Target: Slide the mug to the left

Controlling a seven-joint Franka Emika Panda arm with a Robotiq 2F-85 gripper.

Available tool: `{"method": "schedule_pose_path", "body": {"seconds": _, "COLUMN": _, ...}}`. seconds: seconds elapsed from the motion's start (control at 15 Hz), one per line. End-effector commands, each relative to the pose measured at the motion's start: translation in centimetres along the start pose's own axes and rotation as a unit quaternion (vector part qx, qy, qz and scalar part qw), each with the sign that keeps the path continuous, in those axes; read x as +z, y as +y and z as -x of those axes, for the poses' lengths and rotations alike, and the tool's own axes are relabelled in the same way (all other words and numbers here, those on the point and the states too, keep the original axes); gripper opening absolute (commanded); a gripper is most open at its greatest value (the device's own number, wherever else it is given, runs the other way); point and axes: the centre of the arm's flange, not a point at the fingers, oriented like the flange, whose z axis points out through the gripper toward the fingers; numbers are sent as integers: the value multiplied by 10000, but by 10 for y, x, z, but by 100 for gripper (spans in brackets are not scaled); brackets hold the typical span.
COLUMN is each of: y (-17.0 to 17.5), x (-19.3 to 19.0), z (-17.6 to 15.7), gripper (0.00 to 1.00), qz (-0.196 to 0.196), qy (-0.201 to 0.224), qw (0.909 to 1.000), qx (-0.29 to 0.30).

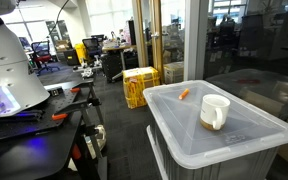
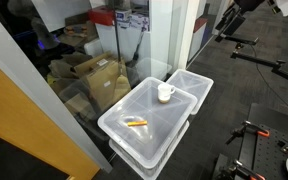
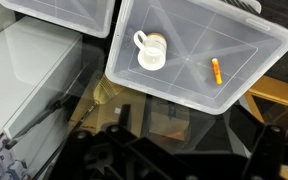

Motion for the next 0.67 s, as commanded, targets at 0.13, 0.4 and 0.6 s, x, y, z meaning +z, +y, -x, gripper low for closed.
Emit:
{"method": "schedule_pose_path", "body": {"seconds": 0.13, "y": 14, "x": 45, "z": -9, "gripper": 100, "qz": -104, "qy": 59, "qw": 9999, "qx": -2}}
{"method": "schedule_pose_path", "body": {"seconds": 0.4, "y": 11, "x": 71, "z": -11, "gripper": 100, "qz": -255, "qy": -16, "qw": 9997, "qx": -37}}
{"method": "schedule_pose_path", "body": {"seconds": 0.6, "y": 11, "x": 87, "z": -14, "gripper": 100, "qz": -295, "qy": -37, "qw": 9996, "qx": -24}}
